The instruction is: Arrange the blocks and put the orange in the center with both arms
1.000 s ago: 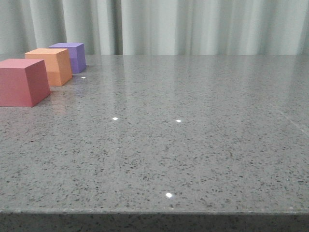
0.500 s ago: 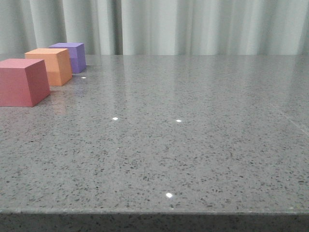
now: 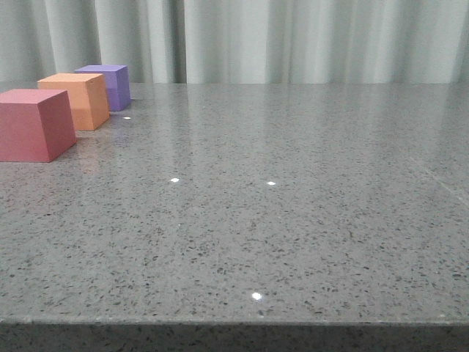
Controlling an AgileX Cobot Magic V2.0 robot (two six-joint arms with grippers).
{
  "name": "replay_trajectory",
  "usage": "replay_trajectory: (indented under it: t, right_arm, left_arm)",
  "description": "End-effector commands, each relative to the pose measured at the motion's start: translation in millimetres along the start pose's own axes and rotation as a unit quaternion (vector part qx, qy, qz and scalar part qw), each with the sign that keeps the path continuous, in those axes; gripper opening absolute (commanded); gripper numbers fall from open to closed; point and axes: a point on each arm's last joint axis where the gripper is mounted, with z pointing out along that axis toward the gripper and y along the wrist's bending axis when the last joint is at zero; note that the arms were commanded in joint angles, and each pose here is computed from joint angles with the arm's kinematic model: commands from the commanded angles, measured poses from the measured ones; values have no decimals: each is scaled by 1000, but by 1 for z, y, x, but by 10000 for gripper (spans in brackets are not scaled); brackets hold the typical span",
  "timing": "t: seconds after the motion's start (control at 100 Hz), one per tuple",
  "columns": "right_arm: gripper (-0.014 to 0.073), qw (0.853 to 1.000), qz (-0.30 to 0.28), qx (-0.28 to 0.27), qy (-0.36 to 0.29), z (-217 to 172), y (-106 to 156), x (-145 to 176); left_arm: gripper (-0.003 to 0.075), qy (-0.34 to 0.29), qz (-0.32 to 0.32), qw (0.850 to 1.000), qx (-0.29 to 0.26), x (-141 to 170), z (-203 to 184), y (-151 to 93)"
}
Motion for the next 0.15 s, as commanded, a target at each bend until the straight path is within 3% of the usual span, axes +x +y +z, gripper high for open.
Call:
replay_trajectory:
  t: [0.0, 0.14]
  right_arm:
    - [-67, 998, -6, 0, -63, -2, 1, -16]
    - [-67, 998, -6, 0, -63, -2, 1, -16]
  left_arm:
    - [-19, -32, -1, 999, 5, 6, -2, 0]
    - [-19, -32, -1, 999, 5, 6, -2, 0]
